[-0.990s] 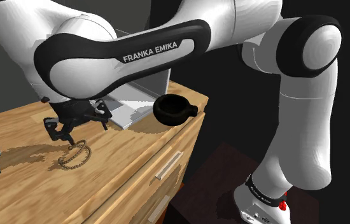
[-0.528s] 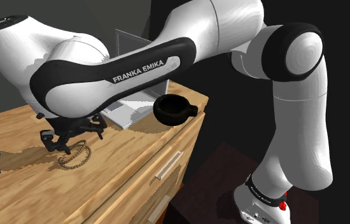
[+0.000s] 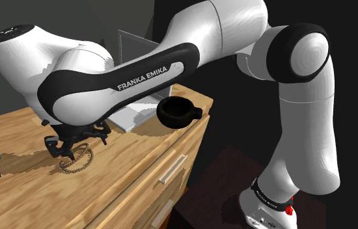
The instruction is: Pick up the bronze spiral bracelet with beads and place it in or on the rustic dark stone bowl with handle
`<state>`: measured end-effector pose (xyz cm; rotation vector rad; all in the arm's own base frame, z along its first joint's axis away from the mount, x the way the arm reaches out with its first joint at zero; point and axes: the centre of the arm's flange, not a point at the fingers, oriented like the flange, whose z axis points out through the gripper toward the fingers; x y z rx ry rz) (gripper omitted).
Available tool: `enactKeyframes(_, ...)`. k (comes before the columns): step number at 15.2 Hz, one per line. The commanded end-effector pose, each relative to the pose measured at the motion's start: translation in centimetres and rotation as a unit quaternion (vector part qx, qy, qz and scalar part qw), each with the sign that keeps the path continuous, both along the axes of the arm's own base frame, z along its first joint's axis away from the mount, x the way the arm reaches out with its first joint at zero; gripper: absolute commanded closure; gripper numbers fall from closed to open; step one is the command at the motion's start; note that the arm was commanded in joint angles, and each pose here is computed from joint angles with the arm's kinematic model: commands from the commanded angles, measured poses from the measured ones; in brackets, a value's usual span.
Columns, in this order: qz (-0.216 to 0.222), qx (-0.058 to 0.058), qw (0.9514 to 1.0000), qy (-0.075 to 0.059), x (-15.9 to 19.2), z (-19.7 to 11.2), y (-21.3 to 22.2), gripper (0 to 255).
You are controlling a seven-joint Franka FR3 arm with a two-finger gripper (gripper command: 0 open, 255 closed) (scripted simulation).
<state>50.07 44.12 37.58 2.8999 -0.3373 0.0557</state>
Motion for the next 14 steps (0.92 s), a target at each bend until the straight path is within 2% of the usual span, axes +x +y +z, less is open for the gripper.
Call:
enactKeyframes(1,0.0,0.0,1.0,0.0,0.0,0.0,0.0,0)
enactKeyframes(2,0.0,0.0,1.0,0.0,0.0,0.0,0.0,255)
enactKeyframes(11,0.0,0.0,1.0,0.0,0.0,0.0,0.0,255)
enactKeyframes(14,0.0,0.0,1.0,0.0,0.0,1.6,0.0,255)
